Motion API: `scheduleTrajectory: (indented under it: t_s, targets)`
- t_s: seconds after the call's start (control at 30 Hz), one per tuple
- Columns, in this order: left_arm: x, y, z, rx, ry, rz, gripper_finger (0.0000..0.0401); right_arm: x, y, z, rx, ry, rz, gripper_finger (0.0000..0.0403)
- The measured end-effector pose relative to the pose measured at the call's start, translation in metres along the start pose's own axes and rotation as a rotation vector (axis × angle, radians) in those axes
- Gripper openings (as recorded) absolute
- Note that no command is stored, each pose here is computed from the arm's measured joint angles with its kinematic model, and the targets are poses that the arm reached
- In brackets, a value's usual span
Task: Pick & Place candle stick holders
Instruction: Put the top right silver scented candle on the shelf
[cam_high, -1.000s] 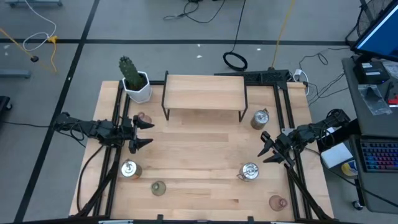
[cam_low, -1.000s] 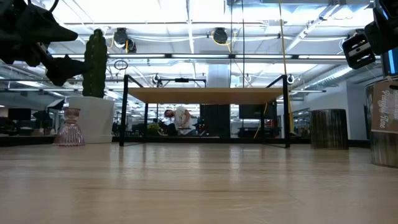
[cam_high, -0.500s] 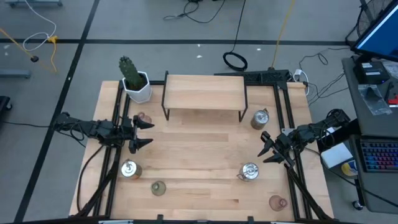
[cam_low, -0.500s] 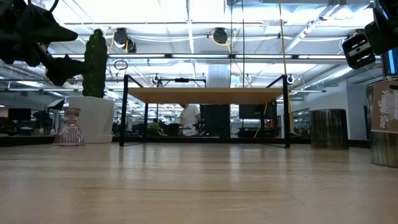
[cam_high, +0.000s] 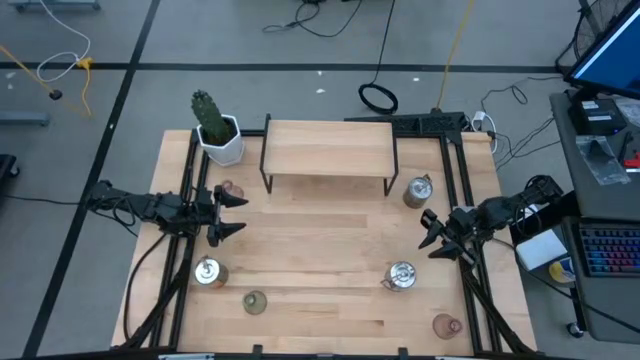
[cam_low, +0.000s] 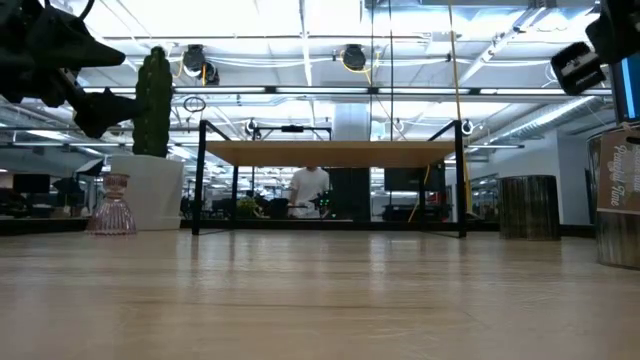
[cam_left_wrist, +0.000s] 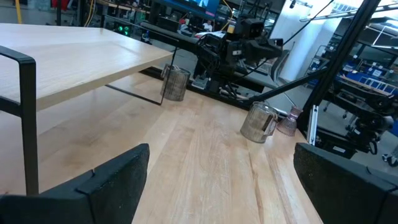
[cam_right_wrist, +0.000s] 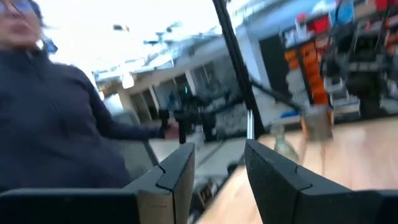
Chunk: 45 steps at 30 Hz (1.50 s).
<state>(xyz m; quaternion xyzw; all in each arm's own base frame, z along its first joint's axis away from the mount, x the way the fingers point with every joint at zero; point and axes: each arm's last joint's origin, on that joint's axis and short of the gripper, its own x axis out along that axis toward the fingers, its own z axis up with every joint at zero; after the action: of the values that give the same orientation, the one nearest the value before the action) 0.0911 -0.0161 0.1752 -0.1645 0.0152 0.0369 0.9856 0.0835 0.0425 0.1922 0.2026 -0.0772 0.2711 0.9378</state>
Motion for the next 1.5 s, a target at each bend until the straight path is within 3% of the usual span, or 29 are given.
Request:
scheduleTrajectory:
  t_s: [0.2, 0.37, 0.53, 0.8, 0.93, 1.13, 1.33, 1.5]
  targets:
    - [0.000, 0.000, 0.004, -0.037, -0.059, 0.027, 0.0395, -0.002, 0.002, 0.018, 0.005, -0.228, -0.096, 0.0132]
    - [-0.001, -0.004, 0.017, -0.207, -0.186, -0.025, 0.0395, -0.005, 0.002, 0.028, 0.024, -0.371, -0.166, 0.0132]
    - [-0.006, -0.008, 0.032, -0.321, -0.329, -0.097, 0.0395, -0.007, 0.004, 0.033, 0.037, -0.426, -0.150, 0.0132]
    - [-0.012, -0.011, 0.047, -0.327, -0.479, -0.152, 0.0395, -0.010, 0.006, 0.041, 0.039, -0.522, -0.155, 0.0132]
    - [-0.014, -0.011, 0.049, -0.339, -0.502, -0.166, 0.0395, -0.012, 0.007, 0.044, -0.036, -0.566, -0.202, 0.0132]
    - [-0.014, -0.011, 0.050, -0.313, -0.507, -0.170, 0.0395, -0.008, 0.003, 0.043, -0.179, -0.469, -0.380, 0.0132]
    - [-0.013, -0.013, 0.049, -0.228, -0.470, -0.206, 0.0395, 0.001, 0.009, 0.072, -0.223, -0.314, -0.584, 0.0132]
    - [-0.011, -0.013, 0.048, -0.213, -0.342, -0.161, 0.0395, 0.011, 0.015, 0.099, -0.228, -0.195, -0.770, 0.0132]
